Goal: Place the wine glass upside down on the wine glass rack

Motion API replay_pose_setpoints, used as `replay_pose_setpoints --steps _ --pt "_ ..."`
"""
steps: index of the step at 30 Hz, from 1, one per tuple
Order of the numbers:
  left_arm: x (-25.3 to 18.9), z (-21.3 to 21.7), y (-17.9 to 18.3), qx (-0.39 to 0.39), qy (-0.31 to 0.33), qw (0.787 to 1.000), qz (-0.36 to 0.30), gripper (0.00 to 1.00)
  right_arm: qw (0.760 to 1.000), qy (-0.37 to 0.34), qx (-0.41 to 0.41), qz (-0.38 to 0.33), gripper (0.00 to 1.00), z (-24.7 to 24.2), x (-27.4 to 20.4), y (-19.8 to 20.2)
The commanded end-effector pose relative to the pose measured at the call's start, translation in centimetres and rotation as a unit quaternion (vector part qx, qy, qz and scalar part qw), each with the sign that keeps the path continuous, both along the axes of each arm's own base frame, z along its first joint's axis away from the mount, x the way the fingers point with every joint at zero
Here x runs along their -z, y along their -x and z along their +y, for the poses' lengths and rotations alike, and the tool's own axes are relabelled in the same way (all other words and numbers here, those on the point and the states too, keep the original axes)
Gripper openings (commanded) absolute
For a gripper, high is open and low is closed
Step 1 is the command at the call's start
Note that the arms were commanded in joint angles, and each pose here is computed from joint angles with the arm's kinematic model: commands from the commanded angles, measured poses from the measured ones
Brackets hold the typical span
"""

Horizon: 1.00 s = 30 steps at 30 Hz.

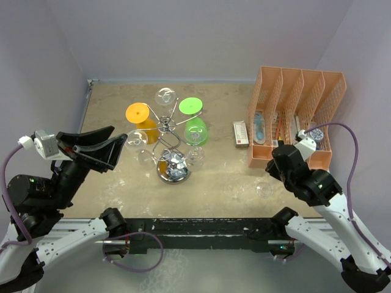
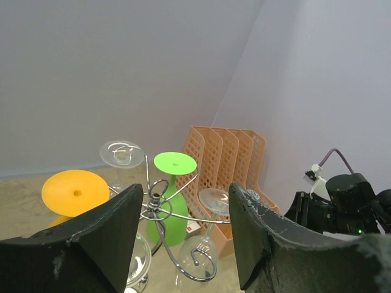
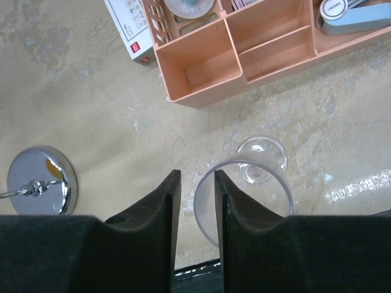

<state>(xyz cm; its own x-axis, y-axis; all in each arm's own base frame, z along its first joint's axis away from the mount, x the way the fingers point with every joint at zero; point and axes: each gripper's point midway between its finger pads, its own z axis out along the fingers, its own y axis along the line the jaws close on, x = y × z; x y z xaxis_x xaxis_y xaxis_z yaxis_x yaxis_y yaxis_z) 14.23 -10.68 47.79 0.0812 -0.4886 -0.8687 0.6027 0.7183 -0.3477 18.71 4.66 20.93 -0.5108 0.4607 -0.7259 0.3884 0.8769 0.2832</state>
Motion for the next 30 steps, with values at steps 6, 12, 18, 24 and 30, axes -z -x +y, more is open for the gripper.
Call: replay_pose_setpoints --steps 6,12,18,24,30 --pt "-0.9 0.5 0.3 -0.003 0.017 1.0 -0.008 0.55 1.0 -0.014 0.016 0.003 0.14 0.4 0.9 -0.4" --pt "-1.0 0.4 0.1 -0.002 0.021 1.0 -0.008 0.55 0.999 -0.035 0.014 -0.023 0.0 0.7 -0.8 -0.7" --pt "-1.2 -0.3 -0.1 0.004 0.022 1.0 -0.007 0.55 0.995 -0.081 -0.011 -0.05 0.0 2.1 -2.4 -0.9" --pt "-2.1 -0.5 0.0 0.01 0.032 0.999 -0.015 0.56 0.986 -0.129 -0.05 -0.095 0.0 3.7 -4.8 -1.1" --pt "-2.7 -1.3 -0.4 0.018 0.042 0.999 -0.011 0.64 0.969 -0.175 -0.059 -0.162 0.0 4.1 -8.6 -1.2"
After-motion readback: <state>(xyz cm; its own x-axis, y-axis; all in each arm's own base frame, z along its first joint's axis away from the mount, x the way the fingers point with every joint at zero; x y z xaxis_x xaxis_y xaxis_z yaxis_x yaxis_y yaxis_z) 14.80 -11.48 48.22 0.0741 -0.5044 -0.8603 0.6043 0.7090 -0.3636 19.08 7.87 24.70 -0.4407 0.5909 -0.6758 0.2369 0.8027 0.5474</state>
